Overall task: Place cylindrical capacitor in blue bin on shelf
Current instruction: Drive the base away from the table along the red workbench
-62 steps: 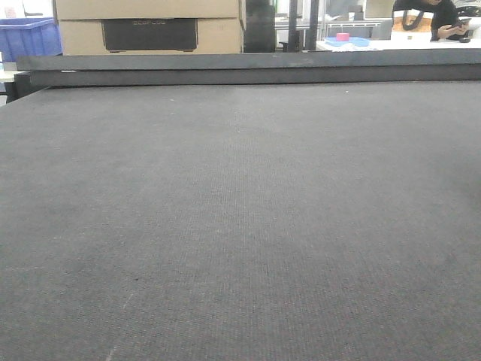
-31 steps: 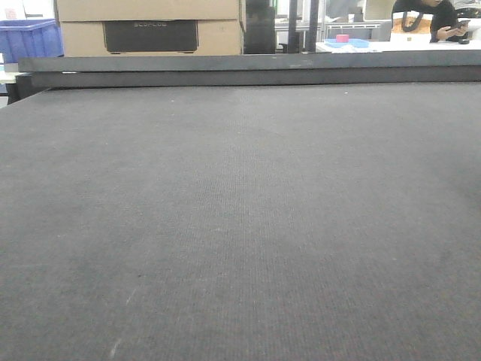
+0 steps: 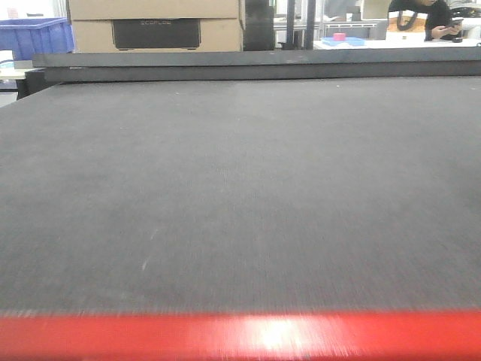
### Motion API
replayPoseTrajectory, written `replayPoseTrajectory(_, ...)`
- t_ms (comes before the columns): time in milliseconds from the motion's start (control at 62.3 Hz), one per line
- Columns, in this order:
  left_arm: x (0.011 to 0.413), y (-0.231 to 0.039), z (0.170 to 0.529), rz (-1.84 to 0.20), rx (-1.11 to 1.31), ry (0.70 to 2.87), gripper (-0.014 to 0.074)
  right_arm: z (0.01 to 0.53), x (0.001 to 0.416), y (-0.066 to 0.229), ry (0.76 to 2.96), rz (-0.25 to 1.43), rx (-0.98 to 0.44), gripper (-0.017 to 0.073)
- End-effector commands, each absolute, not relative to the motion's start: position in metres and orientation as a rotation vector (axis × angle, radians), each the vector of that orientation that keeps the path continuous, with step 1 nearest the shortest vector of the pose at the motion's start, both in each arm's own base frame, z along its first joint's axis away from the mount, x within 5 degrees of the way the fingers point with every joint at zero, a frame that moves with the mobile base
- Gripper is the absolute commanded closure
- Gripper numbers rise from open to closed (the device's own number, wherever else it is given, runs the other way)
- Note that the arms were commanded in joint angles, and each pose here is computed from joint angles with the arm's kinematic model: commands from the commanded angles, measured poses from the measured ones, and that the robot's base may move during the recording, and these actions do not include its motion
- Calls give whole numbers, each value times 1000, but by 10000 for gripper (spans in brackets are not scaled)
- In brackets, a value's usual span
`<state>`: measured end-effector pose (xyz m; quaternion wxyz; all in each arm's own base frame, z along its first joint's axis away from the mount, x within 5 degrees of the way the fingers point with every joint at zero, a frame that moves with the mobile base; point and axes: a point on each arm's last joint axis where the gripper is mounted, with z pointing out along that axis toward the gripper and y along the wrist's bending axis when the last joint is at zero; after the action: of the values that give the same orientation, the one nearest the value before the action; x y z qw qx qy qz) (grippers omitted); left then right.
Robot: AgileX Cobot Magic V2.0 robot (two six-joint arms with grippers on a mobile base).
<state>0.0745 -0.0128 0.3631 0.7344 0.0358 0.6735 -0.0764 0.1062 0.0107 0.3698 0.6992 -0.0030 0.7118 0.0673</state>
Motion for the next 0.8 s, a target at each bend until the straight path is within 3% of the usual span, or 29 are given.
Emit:
replayPoseTrajectory(0, 73, -12, 366, -164, 71, 1455, 704, 372, 106, 10, 1557, 134, -15, 722)
replayPoseTrajectory(787, 73, -12, 366, -164, 71, 1455, 704, 372, 106, 10, 1557, 134, -15, 722)
